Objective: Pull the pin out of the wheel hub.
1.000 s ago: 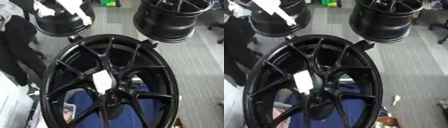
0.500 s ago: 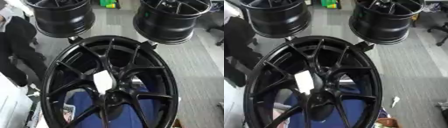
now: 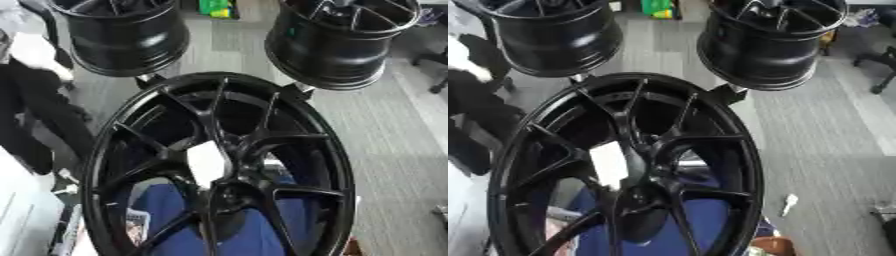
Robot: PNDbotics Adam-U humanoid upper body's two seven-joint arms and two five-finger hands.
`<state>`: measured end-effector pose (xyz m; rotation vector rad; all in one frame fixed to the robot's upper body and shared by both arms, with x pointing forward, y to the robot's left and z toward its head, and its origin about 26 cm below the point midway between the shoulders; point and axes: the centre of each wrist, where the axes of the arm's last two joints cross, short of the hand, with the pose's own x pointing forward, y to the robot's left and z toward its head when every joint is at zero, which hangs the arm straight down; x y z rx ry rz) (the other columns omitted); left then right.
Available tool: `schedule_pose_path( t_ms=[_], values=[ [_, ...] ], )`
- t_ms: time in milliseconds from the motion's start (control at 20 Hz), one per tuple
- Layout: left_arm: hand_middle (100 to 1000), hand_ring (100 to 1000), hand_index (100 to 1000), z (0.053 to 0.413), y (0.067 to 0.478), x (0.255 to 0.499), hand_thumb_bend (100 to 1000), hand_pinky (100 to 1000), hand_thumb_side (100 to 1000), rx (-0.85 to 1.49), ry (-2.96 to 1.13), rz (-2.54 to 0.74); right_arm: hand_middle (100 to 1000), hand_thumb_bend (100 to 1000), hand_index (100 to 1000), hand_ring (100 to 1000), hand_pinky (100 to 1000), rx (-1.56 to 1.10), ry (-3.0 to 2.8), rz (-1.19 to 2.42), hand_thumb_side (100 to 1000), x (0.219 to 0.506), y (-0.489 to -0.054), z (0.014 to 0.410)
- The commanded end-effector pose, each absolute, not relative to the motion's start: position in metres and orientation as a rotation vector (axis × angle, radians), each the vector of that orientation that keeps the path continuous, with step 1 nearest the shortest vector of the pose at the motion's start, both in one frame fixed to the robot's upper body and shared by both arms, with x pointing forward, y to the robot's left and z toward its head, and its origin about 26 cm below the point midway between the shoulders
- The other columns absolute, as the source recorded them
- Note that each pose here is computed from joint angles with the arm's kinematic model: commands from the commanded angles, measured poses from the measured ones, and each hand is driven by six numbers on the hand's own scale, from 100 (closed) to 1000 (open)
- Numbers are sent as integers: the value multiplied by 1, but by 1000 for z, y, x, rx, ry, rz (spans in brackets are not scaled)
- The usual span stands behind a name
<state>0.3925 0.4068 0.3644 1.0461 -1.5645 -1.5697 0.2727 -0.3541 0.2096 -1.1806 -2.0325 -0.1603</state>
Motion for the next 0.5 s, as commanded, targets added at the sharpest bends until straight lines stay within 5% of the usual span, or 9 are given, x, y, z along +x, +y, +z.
schedule_pose_path(
  t_ms=[50, 500],
  values=[
    [754, 801, 841, 386, 413, 380, 462, 808, 363, 1140, -1586, -1546, 678, 100, 709, 721, 860, -1229, -2064, -154, 463, 271, -358, 221],
    [716, 770, 824, 390, 409, 378, 429, 786, 356, 1156, -1716, -1478, 678, 100, 710, 722, 860, -1237, -2071, -160, 452, 271, -359, 223]
  ],
)
